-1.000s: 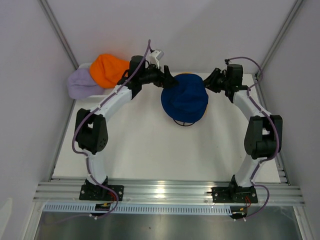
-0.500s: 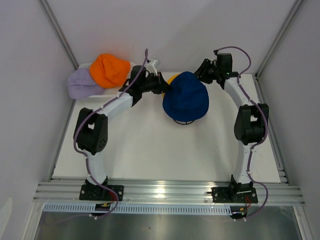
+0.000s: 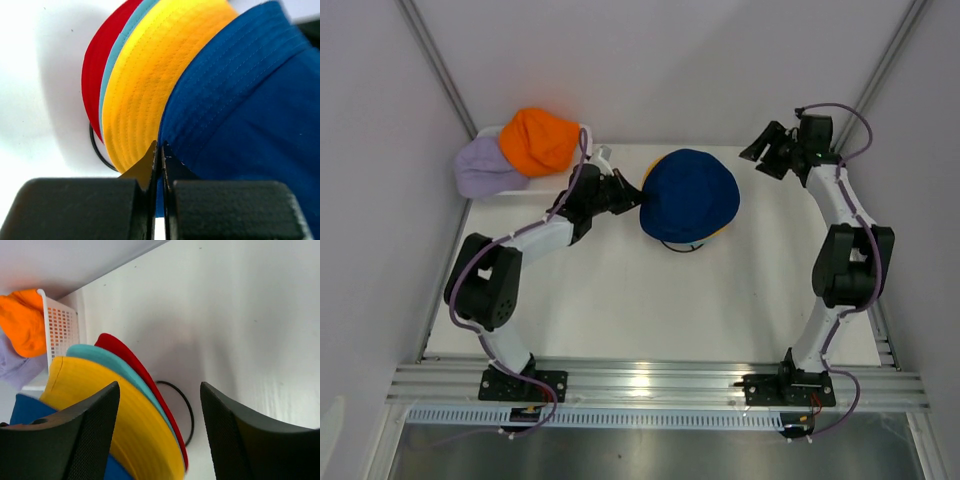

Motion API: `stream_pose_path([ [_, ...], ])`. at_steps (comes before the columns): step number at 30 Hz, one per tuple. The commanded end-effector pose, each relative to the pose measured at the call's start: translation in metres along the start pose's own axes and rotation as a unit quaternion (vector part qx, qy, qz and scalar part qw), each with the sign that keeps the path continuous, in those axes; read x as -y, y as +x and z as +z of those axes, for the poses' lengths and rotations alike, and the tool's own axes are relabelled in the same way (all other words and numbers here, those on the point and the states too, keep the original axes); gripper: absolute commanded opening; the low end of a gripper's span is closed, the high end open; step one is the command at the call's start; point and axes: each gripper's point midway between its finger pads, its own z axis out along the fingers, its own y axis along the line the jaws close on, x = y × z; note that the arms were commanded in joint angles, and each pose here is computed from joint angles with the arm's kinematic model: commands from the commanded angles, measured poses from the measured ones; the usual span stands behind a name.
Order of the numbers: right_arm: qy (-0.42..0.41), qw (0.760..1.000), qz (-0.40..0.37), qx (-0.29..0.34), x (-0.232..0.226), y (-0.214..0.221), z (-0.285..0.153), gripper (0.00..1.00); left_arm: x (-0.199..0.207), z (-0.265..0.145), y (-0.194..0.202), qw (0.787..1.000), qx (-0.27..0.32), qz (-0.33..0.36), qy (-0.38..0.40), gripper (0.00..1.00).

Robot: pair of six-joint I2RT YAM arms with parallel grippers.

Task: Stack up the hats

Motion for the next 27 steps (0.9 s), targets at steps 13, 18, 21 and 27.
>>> stream_pose_path([
  [13, -0.185, 0.980, 0.065, 0.044, -0.037, 0.033, -0.068, 0.74, 0.036, -0.018, 0.000, 0.997, 0.037, -0.066, -0.031, 0.01],
  [18, -0.197, 0.978, 0.064, 0.036, -0.032, 0.046, -0.064, 0.74, 0.038, -0.017, 0.000, 0.997, 0.037, -0.066, -0.031, 0.01],
  [21, -0.207, 0.976, 0.071, 0.025, -0.032, 0.054, -0.060, 0.74, 0.038, -0.016, -0.002, 0.997, 0.040, -0.064, -0.034, 0.01],
  [27, -0.236, 0.967, 0.093, 0.013, -0.038, 0.066, -0.060, 0.68, 0.038, -0.013, -0.006, 0.996, 0.043, -0.064, -0.036, 0.01],
])
